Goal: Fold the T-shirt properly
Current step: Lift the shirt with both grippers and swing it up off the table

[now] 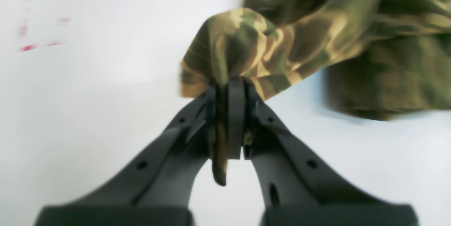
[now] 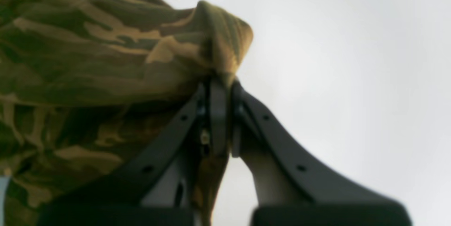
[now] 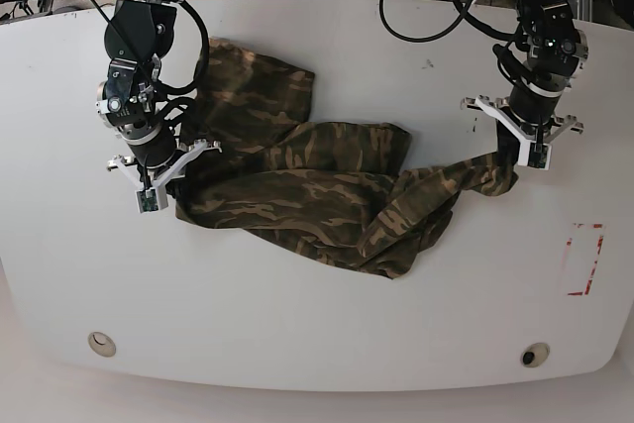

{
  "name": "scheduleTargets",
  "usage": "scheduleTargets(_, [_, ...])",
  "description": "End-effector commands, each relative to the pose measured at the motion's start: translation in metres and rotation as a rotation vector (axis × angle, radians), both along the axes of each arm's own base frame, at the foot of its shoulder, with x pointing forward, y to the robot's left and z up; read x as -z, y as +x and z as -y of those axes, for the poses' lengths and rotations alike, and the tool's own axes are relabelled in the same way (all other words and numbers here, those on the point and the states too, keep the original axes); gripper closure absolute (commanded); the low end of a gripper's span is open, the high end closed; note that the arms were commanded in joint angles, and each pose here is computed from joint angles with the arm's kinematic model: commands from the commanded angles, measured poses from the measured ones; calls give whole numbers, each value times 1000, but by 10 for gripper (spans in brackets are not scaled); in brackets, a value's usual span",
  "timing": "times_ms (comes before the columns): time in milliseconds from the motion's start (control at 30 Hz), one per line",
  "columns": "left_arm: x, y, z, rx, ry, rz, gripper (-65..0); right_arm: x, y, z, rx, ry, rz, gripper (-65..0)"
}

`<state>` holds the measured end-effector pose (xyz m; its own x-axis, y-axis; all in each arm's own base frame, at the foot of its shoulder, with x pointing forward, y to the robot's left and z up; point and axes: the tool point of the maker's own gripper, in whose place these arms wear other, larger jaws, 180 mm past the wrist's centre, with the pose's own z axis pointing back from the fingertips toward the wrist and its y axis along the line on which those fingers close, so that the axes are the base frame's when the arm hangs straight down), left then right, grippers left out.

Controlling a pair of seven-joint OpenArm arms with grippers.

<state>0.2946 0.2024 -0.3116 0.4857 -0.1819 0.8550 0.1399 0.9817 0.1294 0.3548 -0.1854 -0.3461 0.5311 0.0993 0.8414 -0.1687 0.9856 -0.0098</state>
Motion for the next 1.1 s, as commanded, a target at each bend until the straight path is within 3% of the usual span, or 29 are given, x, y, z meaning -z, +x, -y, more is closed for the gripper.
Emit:
scheduleTargets(0, [-29, 12, 0, 7, 10, 87, -7, -29, 16, -4, -41, -2, 96, 0])
scheduleTargets(267, [-74, 48, -13, 1, 74, 171, -8, -75, 51, -8, -100, -34, 210, 0])
scheduleTargets(667, [-194, 117, -47, -53, 171, 389, -10, -164, 99, -8, -159, -132, 400, 0])
scheduleTargets(1067, [-326, 135, -67, -131, 195, 611, -11, -300, 133, 14, -111, -238, 600, 0])
